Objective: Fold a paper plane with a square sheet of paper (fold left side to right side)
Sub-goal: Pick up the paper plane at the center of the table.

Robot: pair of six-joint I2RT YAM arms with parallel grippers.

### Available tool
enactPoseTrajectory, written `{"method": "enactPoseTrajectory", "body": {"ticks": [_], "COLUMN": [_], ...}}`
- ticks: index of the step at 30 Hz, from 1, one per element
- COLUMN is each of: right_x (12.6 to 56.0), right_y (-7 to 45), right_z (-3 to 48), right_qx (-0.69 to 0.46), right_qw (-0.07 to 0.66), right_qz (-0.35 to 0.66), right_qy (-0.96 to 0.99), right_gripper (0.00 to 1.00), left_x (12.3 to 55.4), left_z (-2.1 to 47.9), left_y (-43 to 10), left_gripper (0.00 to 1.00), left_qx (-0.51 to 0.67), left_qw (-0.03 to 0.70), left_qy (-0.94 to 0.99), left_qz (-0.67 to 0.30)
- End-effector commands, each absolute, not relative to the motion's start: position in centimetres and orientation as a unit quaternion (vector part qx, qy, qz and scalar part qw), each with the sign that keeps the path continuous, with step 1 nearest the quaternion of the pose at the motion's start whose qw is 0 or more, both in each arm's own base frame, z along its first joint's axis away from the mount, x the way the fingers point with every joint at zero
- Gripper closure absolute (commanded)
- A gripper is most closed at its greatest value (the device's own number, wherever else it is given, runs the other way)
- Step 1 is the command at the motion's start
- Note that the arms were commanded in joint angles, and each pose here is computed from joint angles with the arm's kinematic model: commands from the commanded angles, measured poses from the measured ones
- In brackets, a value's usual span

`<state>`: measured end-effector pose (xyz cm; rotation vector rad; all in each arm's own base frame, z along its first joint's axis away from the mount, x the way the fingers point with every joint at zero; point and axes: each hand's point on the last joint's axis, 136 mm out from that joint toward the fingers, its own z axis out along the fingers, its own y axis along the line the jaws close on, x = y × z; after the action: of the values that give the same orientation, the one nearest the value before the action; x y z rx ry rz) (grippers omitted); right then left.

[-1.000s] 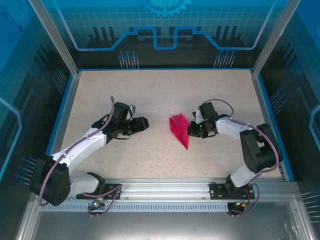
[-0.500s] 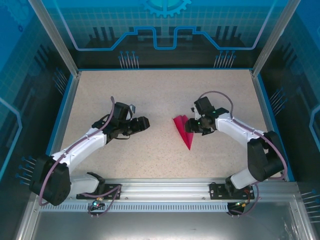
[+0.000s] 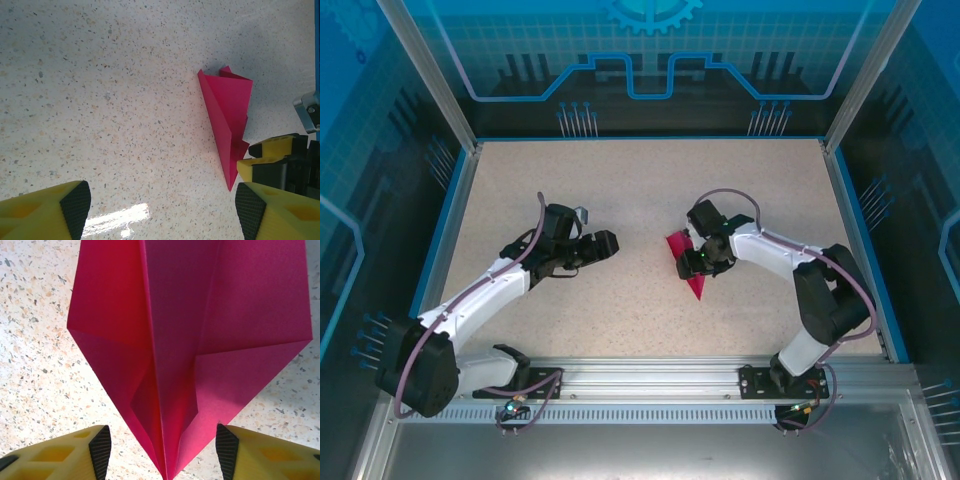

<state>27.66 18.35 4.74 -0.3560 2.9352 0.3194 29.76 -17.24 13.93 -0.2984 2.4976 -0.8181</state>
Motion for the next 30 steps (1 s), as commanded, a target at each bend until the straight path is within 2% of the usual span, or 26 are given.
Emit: {"method": "enactPoseTrajectory", "body": {"ticks": [1,14,20,26,30], "right_x": [27.4,29.0,30.6,35.1,37.8], "right_y": [18.5,19.5,20.1,18.8,18.5], "right_z": [4.3,2.2,3.4,6.2,5.4], "right_qx": [-0.129,-0.124,-0.094,-0.001,0.018], "right_qw": [0.07,0.061,0.069,0.09,0.077], "right_qz": [0.096,0.095,0.098,0.067,0.036], "right_qy": [0.984,0.986,0.988,0.994,0.996], "right_gripper": [0.45,0.72,0.9,0.91,0.94], "left_x": [29.8,29.7,29.6,29.3,29.1], "left_z": [14.3,15.1,17.1,19.6,20.5], "left_y": [-16.7,-16.5,-16.4,-16.3,-15.8], "left_gripper": [0.2,0.19,0.11,0.01,0.01], "left_qx": [-0.109,-0.1,-0.079,-0.042,-0.026], "left_qw": [0.258,0.265,0.292,0.321,0.335], "left_qy": [0.914,0.913,0.905,0.898,0.898], "left_qz": [-0.293,-0.293,-0.3,-0.299,-0.283]}}
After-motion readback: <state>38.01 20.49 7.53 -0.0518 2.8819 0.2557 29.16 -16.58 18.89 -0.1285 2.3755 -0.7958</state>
